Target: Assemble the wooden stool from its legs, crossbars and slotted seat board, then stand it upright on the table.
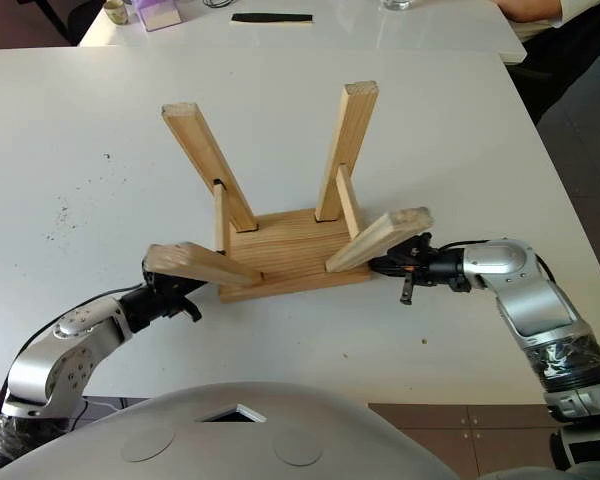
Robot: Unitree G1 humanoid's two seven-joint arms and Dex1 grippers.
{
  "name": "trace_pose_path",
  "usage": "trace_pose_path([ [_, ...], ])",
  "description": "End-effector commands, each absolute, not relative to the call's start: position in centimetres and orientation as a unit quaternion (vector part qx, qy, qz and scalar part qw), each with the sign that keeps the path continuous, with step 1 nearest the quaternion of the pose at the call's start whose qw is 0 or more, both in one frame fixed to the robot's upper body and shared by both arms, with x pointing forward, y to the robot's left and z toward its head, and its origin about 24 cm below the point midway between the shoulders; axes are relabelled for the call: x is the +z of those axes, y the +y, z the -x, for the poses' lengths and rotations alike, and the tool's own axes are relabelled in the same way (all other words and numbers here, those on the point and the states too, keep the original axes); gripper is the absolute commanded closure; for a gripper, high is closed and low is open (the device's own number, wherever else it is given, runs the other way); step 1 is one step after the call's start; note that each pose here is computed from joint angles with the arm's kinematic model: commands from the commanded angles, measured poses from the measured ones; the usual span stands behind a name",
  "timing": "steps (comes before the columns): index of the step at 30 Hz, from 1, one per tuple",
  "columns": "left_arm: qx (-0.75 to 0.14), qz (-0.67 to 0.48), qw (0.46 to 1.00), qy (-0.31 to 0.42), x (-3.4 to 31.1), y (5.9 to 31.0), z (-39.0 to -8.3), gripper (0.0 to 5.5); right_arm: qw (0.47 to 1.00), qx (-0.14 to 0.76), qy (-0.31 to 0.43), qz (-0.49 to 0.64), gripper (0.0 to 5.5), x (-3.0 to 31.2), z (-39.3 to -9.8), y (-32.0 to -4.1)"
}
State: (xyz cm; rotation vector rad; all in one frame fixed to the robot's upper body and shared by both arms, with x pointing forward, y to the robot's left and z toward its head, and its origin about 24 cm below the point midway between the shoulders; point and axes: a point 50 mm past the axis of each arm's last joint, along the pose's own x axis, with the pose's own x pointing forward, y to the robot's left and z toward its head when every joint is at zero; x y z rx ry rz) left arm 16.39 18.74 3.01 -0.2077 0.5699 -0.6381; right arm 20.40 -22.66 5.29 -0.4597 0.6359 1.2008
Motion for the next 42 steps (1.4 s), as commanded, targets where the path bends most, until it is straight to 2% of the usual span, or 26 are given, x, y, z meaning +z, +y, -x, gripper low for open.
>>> trace_pose_path([
  [1, -0.307, 0.097, 0.902, 0.288, 2.4, 19.7, -16.3, 5.47, 0.756, 0.571, 0.257, 0.188, 5.50, 5.4, -20.2, -20.1],
  [10, -0.288, 0.092, 0.919, 0.251, 2.3, 20.4, -18.7, 5.47, 0.787, 0.522, 0.254, 0.208, 5.50, 4.5, -21.3, -20.1],
  [15, -0.238, 0.109, 0.949, 0.179, 5.3, 23.8, -19.0, 5.47, 0.803, 0.506, 0.241, 0.203, 5.50, 6.0, -21.4, -21.6],
  [17, -0.226, 0.104, 0.953, 0.173, 6.0, 25.4, -18.6, 5.47, 0.815, 0.491, 0.236, 0.199, 5.50, 6.5, -21.8, -22.3],
  [19, -0.241, 0.078, 0.947, 0.197, 5.9, 26.1, -17.9, 5.47, 0.818, 0.484, 0.239, 0.200, 5.50, 6.3, -21.9, -22.6],
  [23, -0.327, 0.048, 0.910, 0.251, 4.6, 24.7, -16.6, 5.47, 0.813, 0.482, 0.252, 0.209, 5.50, 4.6, -21.6, -22.2],
  [27, -0.360, 0.038, 0.890, 0.278, 3.5, 24.1, -15.4, 5.47, 0.809, 0.487, 0.253, 0.210, 5.50, 4.2, -21.5, -22.1],
  [35, -0.365, 0.012, 0.882, 0.298, 2.4, 24.0, -15.7, 5.47, 0.783, 0.540, 0.253, 0.180, 5.50, 4.5, -20.2, -20.7],
  [42, -0.363, 0.008, 0.884, 0.296, 2.2, 24.1, -15.9, 5.47, 0.786, 0.531, 0.252, 0.189, 5.50, 4.7, -20.6, -20.8],
])
